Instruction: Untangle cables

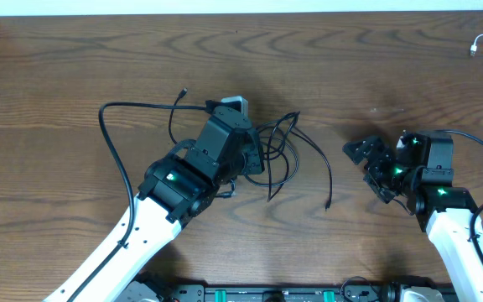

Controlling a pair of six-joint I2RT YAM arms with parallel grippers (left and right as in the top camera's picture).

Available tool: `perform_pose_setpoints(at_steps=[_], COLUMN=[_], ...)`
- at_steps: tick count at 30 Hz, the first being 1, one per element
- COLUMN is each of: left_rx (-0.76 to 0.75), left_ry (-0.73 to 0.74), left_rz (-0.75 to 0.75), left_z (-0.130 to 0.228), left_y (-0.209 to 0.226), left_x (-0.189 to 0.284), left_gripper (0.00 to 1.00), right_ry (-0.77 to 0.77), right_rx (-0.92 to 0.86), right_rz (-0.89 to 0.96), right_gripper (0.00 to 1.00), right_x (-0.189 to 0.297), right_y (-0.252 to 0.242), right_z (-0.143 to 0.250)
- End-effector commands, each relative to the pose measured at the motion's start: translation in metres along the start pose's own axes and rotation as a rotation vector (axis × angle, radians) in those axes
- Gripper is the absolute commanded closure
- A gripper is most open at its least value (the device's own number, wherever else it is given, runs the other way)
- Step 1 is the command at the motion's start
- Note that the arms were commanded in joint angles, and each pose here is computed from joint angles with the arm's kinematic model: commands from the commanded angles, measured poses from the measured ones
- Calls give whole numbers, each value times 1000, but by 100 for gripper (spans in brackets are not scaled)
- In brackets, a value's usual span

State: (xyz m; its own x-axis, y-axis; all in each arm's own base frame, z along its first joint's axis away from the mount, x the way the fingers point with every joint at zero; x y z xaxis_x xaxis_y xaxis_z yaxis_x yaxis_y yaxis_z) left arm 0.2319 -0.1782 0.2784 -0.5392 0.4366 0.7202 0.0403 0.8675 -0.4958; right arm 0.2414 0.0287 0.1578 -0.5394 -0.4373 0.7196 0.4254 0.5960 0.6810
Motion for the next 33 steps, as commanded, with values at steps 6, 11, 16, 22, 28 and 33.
perform_pose_setpoints(at_steps=[6, 11, 16, 22, 28, 33], left_rx=[38, 38, 38, 40, 40, 41], left_ry=[9, 24, 37, 73, 77, 76], left_rz=[-10, -24, -38, -47, -52, -50], left_z=[0, 2, 4, 7, 7, 7], left_y=[1, 3, 5, 6, 7, 6], left_x=[3, 3, 1, -6, -9, -9], left_gripper=[92, 92, 92, 92, 92, 92], right_ry=[-18, -21, -20, -68, -9, 44], right_rx=[-10, -48, -48, -42, -66, 80], right_rz=[-9, -15, -14, -31, -5, 8], right_gripper=[1, 1, 1, 1, 1, 1], right_x=[2, 2, 2, 3, 2, 2], right_y=[3, 4, 4, 8, 2, -2], right_z=[-3, -3, -3, -10, -1, 6])
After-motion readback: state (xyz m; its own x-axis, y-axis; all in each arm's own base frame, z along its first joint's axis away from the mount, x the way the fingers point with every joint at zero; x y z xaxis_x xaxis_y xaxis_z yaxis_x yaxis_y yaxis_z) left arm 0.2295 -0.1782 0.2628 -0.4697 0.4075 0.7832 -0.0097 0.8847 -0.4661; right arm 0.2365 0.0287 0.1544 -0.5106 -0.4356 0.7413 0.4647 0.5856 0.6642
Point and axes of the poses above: each gripper's point midway between its finger pads, its own x axis back along the fingers, its own y axis along the line the jaws close on, z = x × y, the point moved 9 cm from there along x, back along the fingers, and after that the axes turned 4 degrees about x, right-handed, at the moved point
